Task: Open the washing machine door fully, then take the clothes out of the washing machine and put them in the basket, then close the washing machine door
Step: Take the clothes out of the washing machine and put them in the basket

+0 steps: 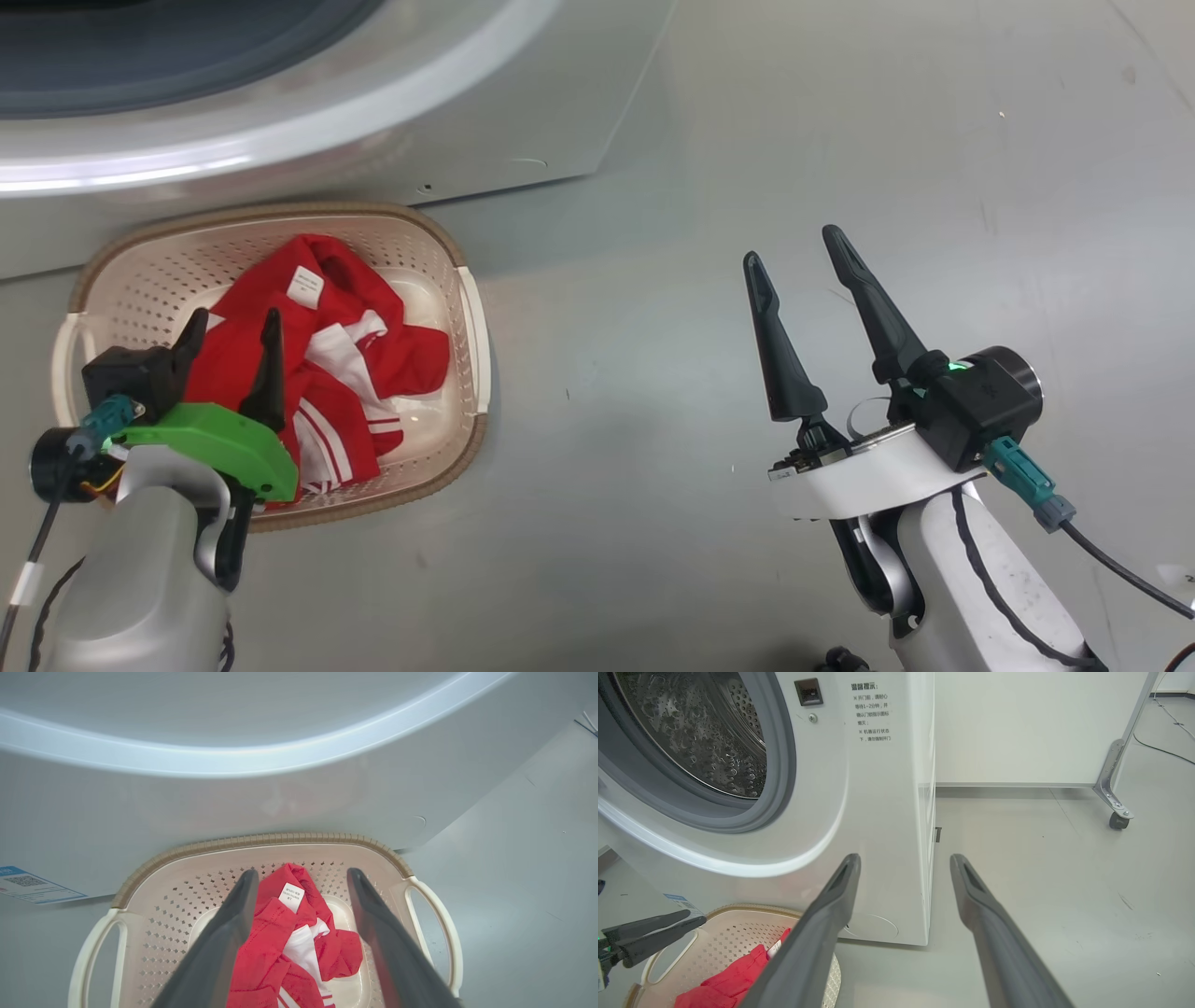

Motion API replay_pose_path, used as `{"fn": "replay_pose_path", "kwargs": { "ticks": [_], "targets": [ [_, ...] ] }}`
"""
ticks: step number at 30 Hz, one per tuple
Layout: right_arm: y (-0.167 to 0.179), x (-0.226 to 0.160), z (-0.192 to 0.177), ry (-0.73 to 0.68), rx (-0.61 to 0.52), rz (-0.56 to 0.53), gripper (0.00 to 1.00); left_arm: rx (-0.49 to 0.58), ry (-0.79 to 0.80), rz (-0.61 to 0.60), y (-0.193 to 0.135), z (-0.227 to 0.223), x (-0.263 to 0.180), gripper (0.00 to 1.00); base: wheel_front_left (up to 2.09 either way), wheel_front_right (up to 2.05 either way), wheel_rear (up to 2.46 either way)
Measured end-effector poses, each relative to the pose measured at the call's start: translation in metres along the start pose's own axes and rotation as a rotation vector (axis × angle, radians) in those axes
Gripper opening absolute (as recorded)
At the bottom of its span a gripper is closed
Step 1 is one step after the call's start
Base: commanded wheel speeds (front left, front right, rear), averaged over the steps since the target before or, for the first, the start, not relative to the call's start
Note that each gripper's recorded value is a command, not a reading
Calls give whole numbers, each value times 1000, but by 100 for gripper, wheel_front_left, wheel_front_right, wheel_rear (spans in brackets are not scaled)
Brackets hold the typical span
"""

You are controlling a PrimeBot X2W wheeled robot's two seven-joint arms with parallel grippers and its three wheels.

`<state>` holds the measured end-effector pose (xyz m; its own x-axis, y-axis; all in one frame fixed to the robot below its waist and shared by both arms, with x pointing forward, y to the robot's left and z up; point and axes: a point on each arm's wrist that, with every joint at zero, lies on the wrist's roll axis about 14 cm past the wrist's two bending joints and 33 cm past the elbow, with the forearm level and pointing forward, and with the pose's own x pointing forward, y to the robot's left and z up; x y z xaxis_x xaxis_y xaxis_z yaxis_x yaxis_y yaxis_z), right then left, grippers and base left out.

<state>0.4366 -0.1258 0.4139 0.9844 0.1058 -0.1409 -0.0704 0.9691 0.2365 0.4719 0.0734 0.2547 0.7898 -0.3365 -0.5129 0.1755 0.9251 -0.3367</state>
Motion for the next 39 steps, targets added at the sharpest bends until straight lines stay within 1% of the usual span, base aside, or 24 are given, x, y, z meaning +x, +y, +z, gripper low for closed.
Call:
{"fn": "replay_pose_path", "kwargs": {
  "ticks": [8, 9, 15, 18, 25, 31, 39],
  "targets": [
    [4, -4, 11, -27, -22, 10, 100, -21, -174, 1, -8, 60, -14, 100, 0, 0, 0],
    [4, -4, 11, -27, -22, 10, 100, -21, -174, 1, -8, 60, -14, 100, 0, 0, 0],
    [7, -10, 21, -51, -30, 14, 100, -22, -380, -7, -14, 129, -38, 100, 0, 0, 0],
    [8, -14, 23, -54, -32, 18, 100, -8, -444, 0, -14, 148, -56, 100, 0, 0, 0],
    [11, -24, 36, -84, -35, 21, 100, 22, -519, 48, -8, 161, -100, 100, 0, 0, 0],
    [13, -37, 48, -117, -36, 21, 100, 41, -545, 103, -2, 158, -136, 100, 0, 0, 0],
    [7, -55, 60, -151, -42, -10, 100, 58, -558, 152, -1, 145, -173, 100, 0, 0, 0]
  ]
}}
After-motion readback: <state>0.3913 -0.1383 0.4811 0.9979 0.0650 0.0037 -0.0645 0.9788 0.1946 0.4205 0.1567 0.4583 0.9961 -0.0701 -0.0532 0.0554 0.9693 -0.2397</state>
